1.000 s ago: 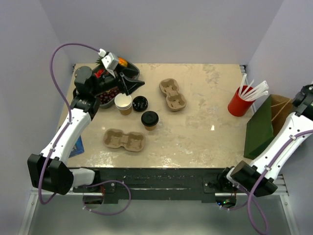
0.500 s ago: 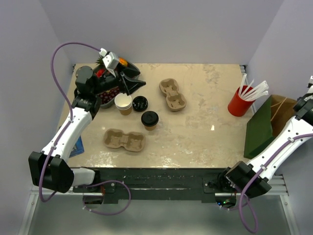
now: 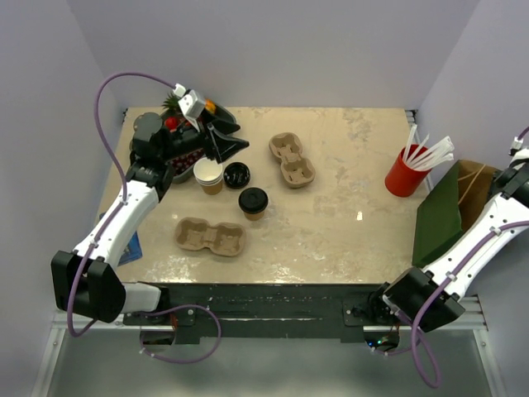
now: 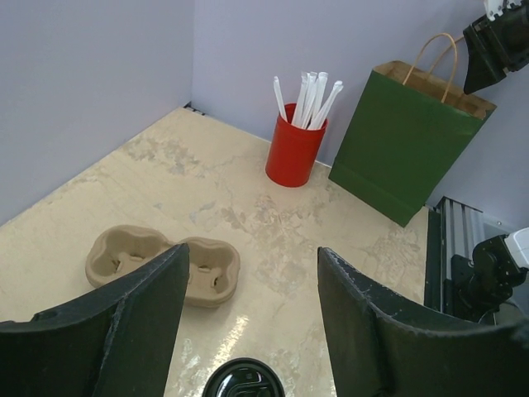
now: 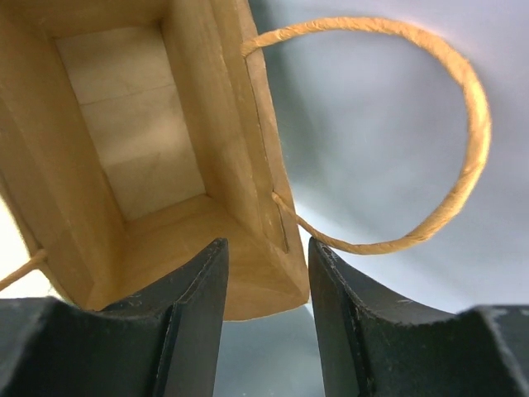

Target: Pack the takeout coffee

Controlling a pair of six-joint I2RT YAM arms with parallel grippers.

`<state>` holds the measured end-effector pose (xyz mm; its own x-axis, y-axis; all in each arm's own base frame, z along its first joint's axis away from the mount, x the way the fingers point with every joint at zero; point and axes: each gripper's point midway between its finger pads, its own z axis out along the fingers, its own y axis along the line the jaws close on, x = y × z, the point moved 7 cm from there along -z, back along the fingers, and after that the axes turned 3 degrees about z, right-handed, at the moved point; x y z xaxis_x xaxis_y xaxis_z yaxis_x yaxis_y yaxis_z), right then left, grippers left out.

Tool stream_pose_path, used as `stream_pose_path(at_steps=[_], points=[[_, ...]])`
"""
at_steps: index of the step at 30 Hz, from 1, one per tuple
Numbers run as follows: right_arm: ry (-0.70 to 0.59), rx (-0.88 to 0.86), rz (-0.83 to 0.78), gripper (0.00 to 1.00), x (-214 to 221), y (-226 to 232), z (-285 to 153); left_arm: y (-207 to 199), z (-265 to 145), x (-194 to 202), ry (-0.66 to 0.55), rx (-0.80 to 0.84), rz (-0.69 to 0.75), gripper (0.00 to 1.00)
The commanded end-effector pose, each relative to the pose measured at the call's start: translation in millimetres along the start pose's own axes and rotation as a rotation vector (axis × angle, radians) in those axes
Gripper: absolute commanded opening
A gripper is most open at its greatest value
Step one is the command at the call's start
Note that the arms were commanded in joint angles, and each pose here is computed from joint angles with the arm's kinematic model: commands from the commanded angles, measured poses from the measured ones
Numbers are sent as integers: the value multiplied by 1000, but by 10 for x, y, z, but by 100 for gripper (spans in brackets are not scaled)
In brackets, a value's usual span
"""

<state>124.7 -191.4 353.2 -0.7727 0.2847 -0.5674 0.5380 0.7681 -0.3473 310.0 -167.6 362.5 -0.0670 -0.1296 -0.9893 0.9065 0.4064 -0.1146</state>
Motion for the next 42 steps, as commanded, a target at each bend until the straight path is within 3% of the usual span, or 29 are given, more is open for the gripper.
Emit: stream_pose_path(at_steps=[1,16,25,29,33,42], points=[[11,50,-10,47,15,-58,45,-42,44,-48,-25,37,26,67],[35,7,6,48,-83,-49,292,-57,36,23,-12,36,8,67],[-81,-225,-68,46,17,221,-98,-64,59,67,-5,47,-13,67],[-155,-155,-61,46,73,174,-403,-64,95,63,-2,60,-24,67],[-231,-16,74,46,84,78,-620,-69,122,52,-3,68,-19,67],[-161,28,152,50,-109,-56,-495,-122,123,15,-13,77,-5,67]])
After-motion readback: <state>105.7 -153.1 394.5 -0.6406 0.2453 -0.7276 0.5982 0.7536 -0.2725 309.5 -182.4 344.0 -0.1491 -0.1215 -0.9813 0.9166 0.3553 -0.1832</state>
